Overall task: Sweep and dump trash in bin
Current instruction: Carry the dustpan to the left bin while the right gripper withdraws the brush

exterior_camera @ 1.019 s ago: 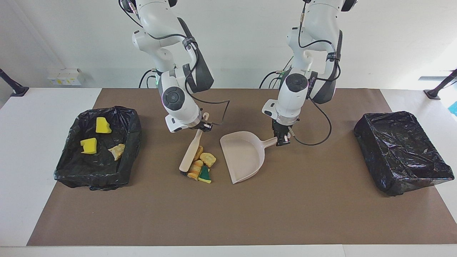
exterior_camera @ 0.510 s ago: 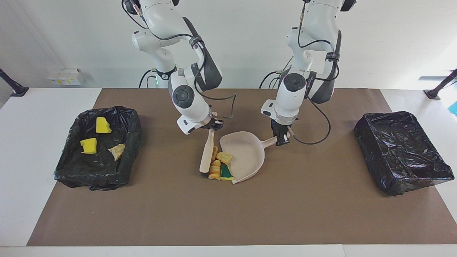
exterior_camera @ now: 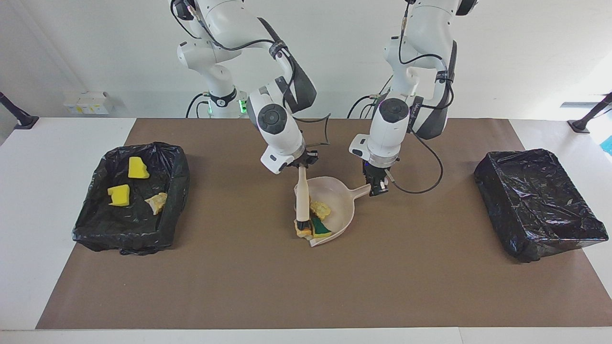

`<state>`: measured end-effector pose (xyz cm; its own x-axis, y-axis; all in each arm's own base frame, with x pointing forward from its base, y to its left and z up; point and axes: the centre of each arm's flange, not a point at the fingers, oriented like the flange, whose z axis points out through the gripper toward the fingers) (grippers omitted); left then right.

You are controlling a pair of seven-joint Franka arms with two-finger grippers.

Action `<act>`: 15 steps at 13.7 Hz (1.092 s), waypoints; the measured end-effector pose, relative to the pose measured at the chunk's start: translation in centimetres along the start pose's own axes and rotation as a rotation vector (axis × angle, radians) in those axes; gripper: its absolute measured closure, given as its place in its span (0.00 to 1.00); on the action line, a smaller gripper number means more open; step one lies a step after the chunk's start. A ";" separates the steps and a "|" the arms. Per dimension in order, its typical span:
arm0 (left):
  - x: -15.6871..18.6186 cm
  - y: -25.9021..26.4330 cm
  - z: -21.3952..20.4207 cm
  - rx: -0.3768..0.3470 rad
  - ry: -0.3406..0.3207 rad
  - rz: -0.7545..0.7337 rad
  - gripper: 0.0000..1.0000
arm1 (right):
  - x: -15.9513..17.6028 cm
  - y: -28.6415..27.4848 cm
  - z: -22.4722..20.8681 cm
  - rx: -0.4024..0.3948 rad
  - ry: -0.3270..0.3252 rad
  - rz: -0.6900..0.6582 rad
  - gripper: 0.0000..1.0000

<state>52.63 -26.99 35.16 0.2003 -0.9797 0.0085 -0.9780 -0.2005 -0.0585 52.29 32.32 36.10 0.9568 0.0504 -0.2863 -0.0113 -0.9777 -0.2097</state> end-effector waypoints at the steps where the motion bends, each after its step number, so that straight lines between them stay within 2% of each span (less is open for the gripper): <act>1: 0.0 0.0 0.1 0.011 0.010 0.000 0.69 | 0.0 -0.2 0.0 0.004 0.005 -0.031 0.74; 6: -0.1 0.0 0.5 0.040 0.038 -0.004 0.69 | -0.6 -2.0 -0.2 0.043 0.005 -0.103 0.74; 8: -0.1 -0.1 0.6 0.044 0.041 -0.005 0.69 | -0.8 -3.2 -1.4 0.059 0.023 -0.124 0.74; 10: -0.2 -0.3 0.6 0.047 0.044 -0.010 0.69 | -1.3 -3.8 -2.9 0.061 0.013 -0.139 0.74; 13: -1.2 -1.2 0.7 0.058 0.053 -0.034 0.69 | -2.2 -3.0 -5.0 0.043 -0.025 -0.157 0.74; 15: -2.0 -1.9 0.8 0.060 0.059 -0.050 0.69 | -2.0 -0.7 -7.0 -0.032 -0.033 -0.189 0.74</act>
<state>54.14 -24.67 34.44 0.2428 -0.9675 0.0714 -0.9613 -0.2498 -0.1164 52.42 31.50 43.37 0.9311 0.2400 -0.2748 0.1778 -0.9561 -0.2328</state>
